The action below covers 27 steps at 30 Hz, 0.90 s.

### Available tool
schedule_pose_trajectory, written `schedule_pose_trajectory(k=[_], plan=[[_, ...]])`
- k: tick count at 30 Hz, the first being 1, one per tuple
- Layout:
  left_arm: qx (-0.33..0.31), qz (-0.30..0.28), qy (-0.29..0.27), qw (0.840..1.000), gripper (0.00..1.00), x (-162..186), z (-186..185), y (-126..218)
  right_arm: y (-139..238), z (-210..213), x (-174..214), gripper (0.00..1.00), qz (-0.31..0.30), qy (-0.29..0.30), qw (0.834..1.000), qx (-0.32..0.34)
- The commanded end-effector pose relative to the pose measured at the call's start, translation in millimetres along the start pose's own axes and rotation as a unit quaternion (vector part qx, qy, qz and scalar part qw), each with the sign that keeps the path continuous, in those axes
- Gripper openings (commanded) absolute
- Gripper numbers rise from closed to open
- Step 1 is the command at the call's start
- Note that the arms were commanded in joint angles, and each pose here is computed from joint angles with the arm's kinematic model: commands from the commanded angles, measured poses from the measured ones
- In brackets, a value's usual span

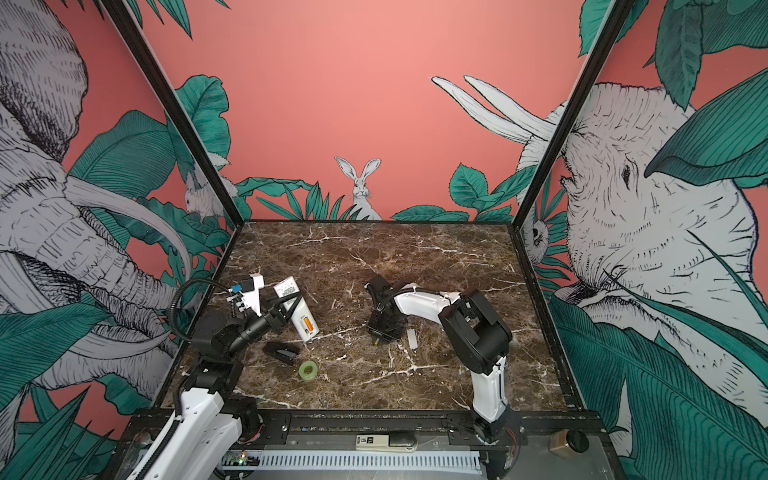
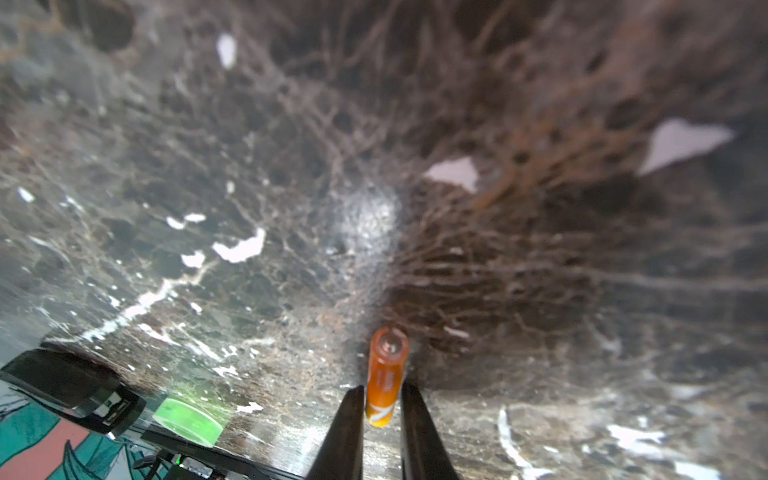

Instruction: Load the batteries into the remote control

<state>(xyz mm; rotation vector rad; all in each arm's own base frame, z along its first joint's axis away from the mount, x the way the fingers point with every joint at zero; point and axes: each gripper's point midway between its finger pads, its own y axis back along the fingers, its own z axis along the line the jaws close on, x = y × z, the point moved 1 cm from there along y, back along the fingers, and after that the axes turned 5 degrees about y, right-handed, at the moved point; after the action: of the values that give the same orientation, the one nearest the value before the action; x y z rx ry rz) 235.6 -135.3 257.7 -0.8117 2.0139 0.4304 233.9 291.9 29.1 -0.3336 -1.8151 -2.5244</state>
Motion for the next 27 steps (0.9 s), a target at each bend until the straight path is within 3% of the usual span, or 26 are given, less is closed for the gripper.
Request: schedule_pose_trajectory(k=[1, 9, 27], plan=[[0.029, -0.017, -0.012, 0.999, 0.00, -17.8, -17.5, -0.6, -15.0, -50.1, 0.4, 0.24, 0.007, 0.016, 0.994, 0.110], [0.031, -0.016, -0.009, 0.999, 0.00, -16.8, -16.7, -1.2, -2.1, -50.0, -16.0, 0.38, -0.026, 0.052, 0.990, 0.128], [0.025, -0.011, -0.004, 1.000, 0.00, -12.2, -10.6, -3.9, -5.4, -33.6, -36.2, 0.31, -0.033, 0.101, 0.985, 0.133]])
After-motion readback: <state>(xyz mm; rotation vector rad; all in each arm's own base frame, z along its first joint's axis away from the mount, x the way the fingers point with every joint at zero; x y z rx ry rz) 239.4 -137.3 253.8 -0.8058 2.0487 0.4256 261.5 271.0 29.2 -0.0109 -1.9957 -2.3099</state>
